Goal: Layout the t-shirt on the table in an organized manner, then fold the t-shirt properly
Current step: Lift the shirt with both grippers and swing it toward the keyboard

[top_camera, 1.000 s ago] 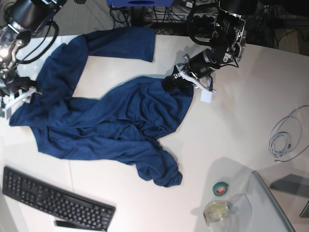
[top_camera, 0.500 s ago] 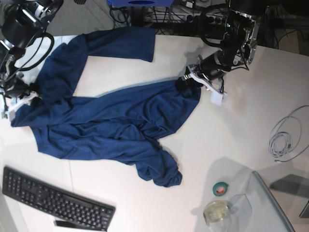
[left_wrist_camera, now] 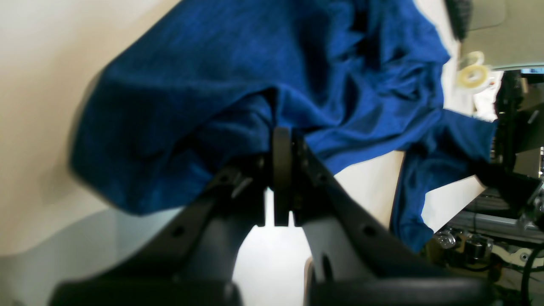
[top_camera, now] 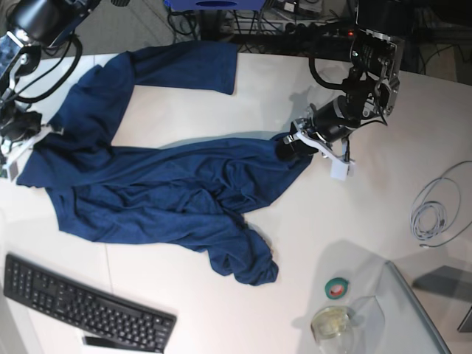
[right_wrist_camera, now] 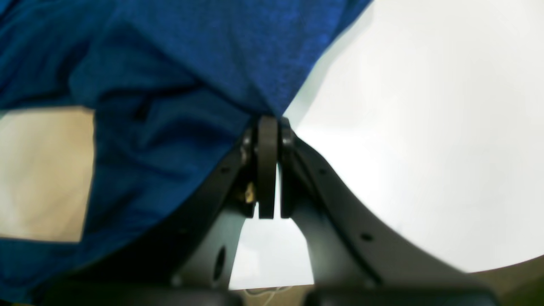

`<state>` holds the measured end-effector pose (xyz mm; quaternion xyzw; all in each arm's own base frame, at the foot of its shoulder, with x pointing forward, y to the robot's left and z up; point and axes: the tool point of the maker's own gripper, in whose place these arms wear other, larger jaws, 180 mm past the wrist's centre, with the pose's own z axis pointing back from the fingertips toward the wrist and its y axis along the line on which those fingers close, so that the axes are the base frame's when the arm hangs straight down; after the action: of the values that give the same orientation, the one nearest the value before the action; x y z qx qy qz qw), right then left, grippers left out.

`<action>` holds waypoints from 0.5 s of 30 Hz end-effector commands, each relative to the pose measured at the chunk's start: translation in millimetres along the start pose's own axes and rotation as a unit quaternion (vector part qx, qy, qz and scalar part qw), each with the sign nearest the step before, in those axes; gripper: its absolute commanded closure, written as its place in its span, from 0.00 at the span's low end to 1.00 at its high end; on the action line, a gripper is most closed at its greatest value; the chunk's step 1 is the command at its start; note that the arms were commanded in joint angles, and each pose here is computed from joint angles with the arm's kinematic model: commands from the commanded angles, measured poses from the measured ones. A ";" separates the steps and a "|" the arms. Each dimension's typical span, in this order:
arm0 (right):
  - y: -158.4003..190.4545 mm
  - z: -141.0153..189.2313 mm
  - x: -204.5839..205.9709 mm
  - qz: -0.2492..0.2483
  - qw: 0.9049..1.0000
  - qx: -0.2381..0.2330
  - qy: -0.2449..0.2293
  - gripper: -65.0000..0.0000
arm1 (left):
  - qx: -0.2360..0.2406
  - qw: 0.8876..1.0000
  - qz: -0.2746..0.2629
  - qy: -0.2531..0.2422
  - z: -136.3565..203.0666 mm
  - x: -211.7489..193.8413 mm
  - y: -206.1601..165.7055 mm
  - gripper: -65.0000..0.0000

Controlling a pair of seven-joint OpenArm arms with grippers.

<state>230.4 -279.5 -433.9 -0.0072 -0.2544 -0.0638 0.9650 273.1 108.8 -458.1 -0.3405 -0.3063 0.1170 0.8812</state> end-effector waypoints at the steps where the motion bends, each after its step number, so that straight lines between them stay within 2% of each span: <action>1: 3.0 2.6 7.2 0.003 1.000 0.004 -0.011 1.00 | -0.009 1.000 -0.009 -0.018 3.1 14.4 -3.9 1.00; 9: 18.9 -12.2 -34.4 -0.022 0.998 0.030 0.060 0.97 | -0.010 1.000 -0.012 -0.025 0.8 23.5 -5.2 1.00; 11: 17.0 -10.6 -42.1 -0.021 0.997 0.028 0.067 0.85 | -0.010 1.000 -0.012 -0.025 0.8 23.5 -5.2 1.00; 15: 10.6 -3.3 -34.0 -0.021 0.999 0.019 0.043 0.46 | -0.005 1.000 -0.018 -0.020 0.9 21.3 -2.8 1.00</action>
<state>189.7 -259.3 -465.1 0.0246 -0.1835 -0.0835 0.9792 279.9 113.6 -456.5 -0.3323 -0.3114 0.1116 0.8833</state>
